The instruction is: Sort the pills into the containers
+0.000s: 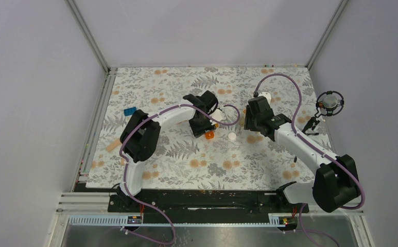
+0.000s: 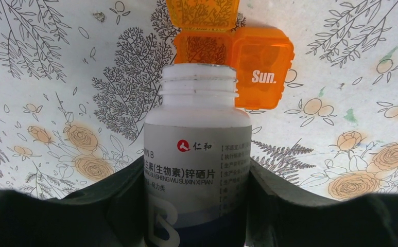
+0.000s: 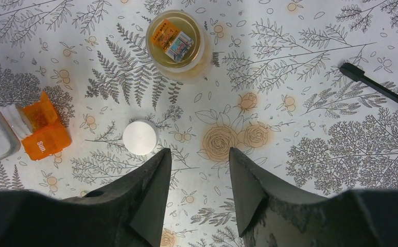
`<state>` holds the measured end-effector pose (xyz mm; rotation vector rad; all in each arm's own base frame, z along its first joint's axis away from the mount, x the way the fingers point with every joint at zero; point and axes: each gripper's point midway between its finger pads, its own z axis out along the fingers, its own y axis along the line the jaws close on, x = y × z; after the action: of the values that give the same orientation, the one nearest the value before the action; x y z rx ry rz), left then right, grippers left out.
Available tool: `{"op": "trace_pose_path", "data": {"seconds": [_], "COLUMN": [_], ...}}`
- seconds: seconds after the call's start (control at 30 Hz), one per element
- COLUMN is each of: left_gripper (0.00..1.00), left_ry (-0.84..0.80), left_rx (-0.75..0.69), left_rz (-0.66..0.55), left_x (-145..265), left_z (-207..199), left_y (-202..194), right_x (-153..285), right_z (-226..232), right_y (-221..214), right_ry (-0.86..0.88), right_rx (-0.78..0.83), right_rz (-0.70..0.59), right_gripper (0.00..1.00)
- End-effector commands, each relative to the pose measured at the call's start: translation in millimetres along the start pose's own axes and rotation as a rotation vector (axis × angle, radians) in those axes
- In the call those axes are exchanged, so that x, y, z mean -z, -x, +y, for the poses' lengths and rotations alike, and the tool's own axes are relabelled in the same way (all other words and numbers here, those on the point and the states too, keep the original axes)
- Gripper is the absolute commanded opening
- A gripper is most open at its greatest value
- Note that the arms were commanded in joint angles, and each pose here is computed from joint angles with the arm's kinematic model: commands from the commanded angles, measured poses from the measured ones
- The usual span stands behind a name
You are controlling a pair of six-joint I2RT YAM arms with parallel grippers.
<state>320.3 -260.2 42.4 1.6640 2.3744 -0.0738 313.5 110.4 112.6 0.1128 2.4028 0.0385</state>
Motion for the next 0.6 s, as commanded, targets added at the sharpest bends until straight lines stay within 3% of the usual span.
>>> {"op": "trace_pose_path", "data": {"seconds": [0.0, 0.57], "left_gripper": [0.0, 0.0], "left_ry": [0.09, 0.149], "left_rx": [-0.021, -0.041], "left_rz": [-0.043, 0.001], "left_x": [28.4, 28.7], "left_z": [11.9, 10.5], "left_y": [15.8, 18.0], "right_x": [5.2, 5.3], "right_z": [-8.8, -9.8], "right_y": [4.4, 0.6], "right_ry": [-0.038, -0.039], "right_rx": [-0.029, -0.021], "right_rz": [-0.031, -0.018], "right_gripper": [0.53, 0.53]}}
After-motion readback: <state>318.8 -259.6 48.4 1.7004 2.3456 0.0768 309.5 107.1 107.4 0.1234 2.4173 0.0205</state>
